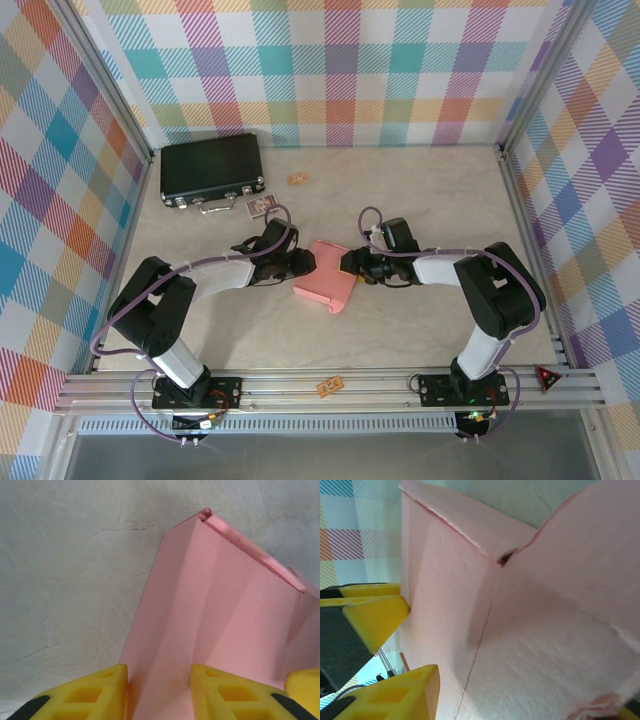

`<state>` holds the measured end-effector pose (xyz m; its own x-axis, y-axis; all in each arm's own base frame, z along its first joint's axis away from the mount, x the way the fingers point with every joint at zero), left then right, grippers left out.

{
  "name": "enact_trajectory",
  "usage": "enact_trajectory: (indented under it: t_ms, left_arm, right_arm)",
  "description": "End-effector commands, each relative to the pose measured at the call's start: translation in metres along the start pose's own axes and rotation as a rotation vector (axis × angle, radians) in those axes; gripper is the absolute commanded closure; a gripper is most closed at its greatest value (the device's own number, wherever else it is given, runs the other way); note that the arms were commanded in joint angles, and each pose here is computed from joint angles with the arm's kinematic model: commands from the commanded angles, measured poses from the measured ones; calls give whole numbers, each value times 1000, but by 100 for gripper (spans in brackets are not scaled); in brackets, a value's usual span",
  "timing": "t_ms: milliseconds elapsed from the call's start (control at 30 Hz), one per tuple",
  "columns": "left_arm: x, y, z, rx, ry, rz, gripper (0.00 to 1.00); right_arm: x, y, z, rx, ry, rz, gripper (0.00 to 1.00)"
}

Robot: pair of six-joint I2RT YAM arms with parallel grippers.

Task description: Fold the paper box

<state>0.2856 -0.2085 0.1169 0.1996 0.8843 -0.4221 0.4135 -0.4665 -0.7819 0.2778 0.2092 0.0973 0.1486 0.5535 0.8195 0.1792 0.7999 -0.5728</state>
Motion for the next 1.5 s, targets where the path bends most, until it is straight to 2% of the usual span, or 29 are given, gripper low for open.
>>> enact_trajectory:
  t_ms: [0,467,900,1467]
  left_arm:
    - [6,7,8,16,-17,-22,66]
    - [12,13,8,7,-51,45,64]
    - [24,13,9,-33,-93,110,58]
    - [42,26,3,-26,-124,108,56]
  right_arm:
    - [11,2,3,25,-33,-67,54]
    - [47,-13,4,-11,-148,-188,55]
    - [71,-11,-4,2,-197,-180,55]
    - [87,10,-19,36,-204,-123,56]
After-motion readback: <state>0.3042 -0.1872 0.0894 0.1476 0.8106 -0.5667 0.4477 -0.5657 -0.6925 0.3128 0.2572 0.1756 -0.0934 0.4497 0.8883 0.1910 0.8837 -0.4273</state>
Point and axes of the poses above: each hand's point on the last joint's axis, 136 mm out from that joint toward the fingers, its own y axis out along the fingers, its own x axis along the line the jaws close on, z = x × y, the point moved 8 cm from there along -y, back along the fingers, and after that the axes turned 12 degrees about y, right-handed, at the moved point
